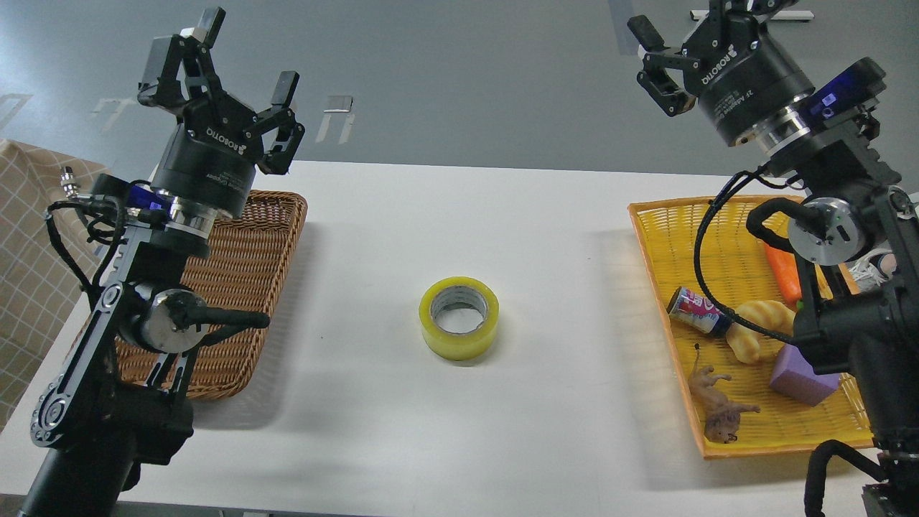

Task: Place and transfer tape with both arms
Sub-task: 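Raise the right gripper away from the tape roll, then reach the left gripper toward the tape roll on the table, then close the left gripper on the tape roll's rim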

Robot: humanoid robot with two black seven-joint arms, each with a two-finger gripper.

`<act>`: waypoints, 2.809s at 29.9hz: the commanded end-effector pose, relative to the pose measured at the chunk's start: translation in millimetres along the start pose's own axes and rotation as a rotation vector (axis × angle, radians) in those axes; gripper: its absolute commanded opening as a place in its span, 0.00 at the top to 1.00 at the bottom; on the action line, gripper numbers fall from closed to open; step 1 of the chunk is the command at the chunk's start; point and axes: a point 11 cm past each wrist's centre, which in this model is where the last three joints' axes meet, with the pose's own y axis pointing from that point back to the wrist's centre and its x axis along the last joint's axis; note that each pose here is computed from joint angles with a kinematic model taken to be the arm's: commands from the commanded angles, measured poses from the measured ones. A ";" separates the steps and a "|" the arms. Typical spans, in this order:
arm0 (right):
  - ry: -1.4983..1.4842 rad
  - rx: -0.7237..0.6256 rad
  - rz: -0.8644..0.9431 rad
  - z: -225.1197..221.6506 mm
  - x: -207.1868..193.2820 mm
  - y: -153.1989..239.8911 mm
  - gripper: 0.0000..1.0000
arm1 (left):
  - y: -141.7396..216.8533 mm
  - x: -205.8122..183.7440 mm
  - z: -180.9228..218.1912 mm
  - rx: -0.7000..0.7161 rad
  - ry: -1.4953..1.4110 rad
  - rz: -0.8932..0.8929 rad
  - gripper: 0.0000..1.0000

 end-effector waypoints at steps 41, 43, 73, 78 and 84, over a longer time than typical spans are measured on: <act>0.039 0.065 0.007 -24.3 -9.1 16.5 0.00 | 57.1 -18.2 -197.2 0.406 -1.539 -1.114 0.03; 0.041 0.063 0.010 -24.0 -7.8 16.9 0.00 | 64.2 -17.8 -200.6 0.408 -1.545 -1.143 0.03; 0.040 0.024 0.129 -9.7 24.8 46.2 0.00 | 76.3 -12.1 -222.5 0.471 -1.527 -1.144 0.48; 0.039 0.015 0.141 -6.8 27.2 49.3 0.00 | 80.4 -12.8 -223.9 0.467 -1.523 -1.175 0.48; 0.032 0.006 0.161 -2.7 30.7 50.5 0.00 | 81.0 -11.8 -223.4 0.467 -1.524 -1.174 0.72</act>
